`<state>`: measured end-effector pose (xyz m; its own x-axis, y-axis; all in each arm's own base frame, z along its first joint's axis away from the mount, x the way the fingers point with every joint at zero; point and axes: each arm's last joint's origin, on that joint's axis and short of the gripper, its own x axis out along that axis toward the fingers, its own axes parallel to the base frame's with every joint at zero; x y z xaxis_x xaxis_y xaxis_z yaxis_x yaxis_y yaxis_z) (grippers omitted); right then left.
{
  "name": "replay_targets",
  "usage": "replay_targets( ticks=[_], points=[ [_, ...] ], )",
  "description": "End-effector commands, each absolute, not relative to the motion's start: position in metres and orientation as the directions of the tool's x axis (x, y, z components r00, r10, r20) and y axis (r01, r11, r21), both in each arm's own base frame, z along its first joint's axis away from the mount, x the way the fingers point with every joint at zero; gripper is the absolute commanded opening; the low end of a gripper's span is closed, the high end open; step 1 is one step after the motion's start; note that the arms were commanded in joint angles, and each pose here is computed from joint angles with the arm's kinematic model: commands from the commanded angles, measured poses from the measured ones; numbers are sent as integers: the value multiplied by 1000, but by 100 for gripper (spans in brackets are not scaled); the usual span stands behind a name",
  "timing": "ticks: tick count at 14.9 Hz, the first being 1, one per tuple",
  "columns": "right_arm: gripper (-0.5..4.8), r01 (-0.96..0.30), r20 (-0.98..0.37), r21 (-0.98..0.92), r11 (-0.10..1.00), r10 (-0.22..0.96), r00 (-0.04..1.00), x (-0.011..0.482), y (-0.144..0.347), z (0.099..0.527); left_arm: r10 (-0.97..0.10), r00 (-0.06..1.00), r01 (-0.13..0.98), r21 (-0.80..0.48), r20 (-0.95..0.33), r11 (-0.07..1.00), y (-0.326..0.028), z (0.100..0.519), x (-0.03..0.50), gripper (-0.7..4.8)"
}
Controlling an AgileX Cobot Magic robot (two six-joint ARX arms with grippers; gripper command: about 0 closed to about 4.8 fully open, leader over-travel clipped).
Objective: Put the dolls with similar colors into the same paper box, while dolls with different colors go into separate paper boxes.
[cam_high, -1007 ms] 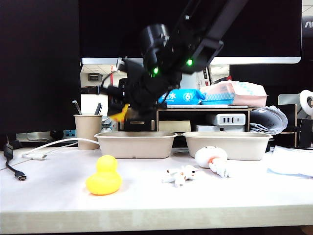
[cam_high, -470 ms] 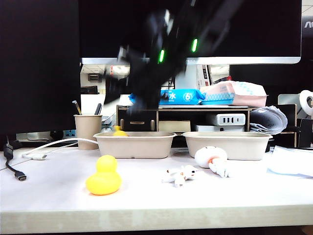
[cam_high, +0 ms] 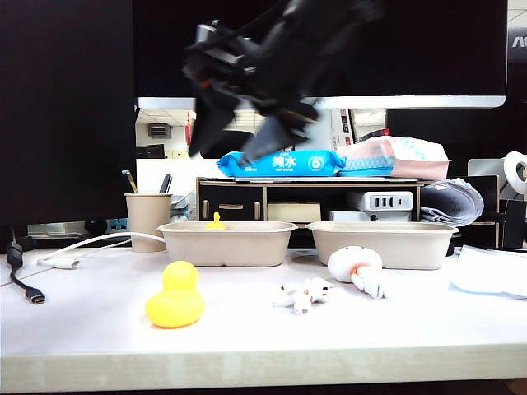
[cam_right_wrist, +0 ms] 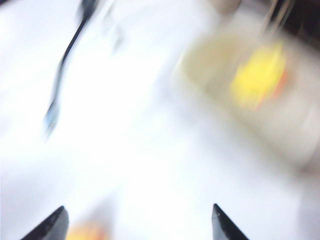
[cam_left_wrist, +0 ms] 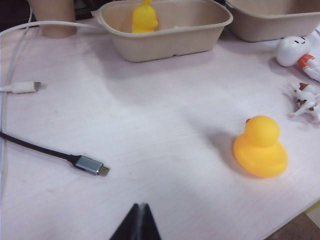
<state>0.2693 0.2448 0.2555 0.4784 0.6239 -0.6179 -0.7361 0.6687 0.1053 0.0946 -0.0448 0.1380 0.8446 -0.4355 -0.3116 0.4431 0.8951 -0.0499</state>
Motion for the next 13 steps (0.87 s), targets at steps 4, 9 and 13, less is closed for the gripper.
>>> replay_targets(
  ticks=[4, 9, 13],
  points=[
    [479, -767, -415, 140, 626, 740, 528, 143, 211, 198, -438, 848, 446, -47, -299, 894, -45, 139, 95, -5],
    [479, -750, -343, 86, 656, 726, 596, 126, 244, 165, -440, 847, 448, -47, -299, 893, -45, 139, 95, -5],
    [479, -693, -268, 52, 720, 678, 684, 138, 256, 148, -438, 848, 446, -47, -299, 894, -45, 139, 95, -5]
  ],
)
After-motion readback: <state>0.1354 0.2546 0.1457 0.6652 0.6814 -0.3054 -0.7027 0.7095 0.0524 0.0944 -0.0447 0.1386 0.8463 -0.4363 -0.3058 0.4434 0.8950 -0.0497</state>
